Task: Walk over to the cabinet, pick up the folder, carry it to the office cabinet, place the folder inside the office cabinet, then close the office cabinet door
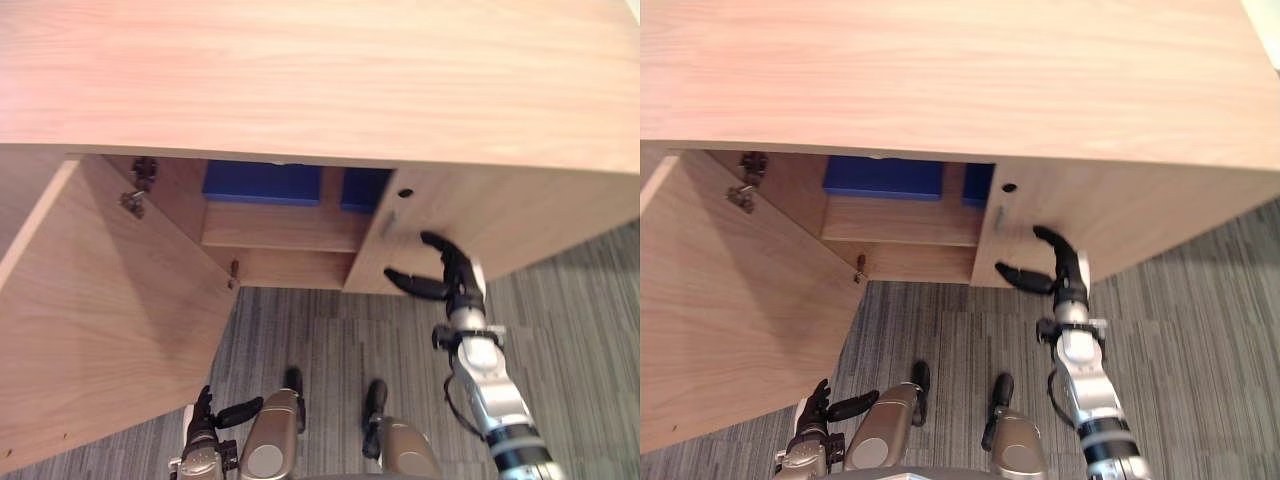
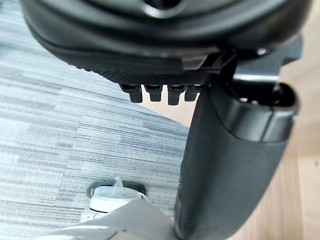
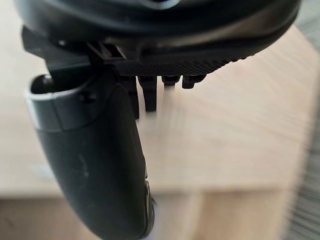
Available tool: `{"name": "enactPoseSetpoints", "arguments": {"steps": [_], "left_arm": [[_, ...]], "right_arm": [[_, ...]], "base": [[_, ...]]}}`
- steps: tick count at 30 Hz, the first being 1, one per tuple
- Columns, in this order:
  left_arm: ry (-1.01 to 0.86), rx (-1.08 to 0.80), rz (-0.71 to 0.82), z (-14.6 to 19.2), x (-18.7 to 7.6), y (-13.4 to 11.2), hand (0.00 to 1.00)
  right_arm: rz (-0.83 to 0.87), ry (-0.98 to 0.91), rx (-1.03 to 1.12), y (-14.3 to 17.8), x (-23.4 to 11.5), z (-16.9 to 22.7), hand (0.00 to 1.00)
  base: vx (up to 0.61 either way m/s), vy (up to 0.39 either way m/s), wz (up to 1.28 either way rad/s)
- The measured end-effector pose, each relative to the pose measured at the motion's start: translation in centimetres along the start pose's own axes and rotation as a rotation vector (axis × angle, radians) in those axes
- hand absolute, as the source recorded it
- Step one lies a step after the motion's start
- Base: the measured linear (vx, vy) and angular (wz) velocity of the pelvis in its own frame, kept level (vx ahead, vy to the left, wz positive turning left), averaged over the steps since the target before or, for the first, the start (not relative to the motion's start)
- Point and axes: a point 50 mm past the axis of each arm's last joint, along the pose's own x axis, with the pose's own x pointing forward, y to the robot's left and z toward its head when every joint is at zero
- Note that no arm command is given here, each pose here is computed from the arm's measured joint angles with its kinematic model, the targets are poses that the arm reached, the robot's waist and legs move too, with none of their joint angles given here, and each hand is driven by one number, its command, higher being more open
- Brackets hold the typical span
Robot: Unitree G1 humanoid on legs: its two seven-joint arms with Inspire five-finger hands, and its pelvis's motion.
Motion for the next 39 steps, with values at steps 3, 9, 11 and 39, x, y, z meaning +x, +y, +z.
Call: {"name": "enactPoseSetpoints", "arguments": {"steps": [3, 9, 11, 39], "left_arm": [[-0.004, -0.075, 0.015, -0.3, -0.4, 0.1, 1.00], [-0.078, -0.298, 0.127, 1.1, -0.5, 2.7, 1.00], [-0.125, -0.367, 0.206, 1.7, -0.8, 4.9, 1.00], [-0.871, -0.119, 0.300, 18.6, -5.4, 13.0, 1.00]], "right_arm": [[0.060, 0.167, -0.102, 1.2, -1.5, -4.3, 1.00], [0.116, 0.330, -0.153, 3.1, -2.9, -7.9, 1.00], [0.105, 0.343, -0.162, 2.9, -2.6, -8.1, 1.00], [0.000, 0.545, -0.136, -0.6, -7.3, -12.4, 1.00]], "base": [[0.12, -0.040, 0.82], [0.04, -0.097, 1.04], [-0.06, -0.129, 1.02], [-0.07, -0.058, 0.09]]}}
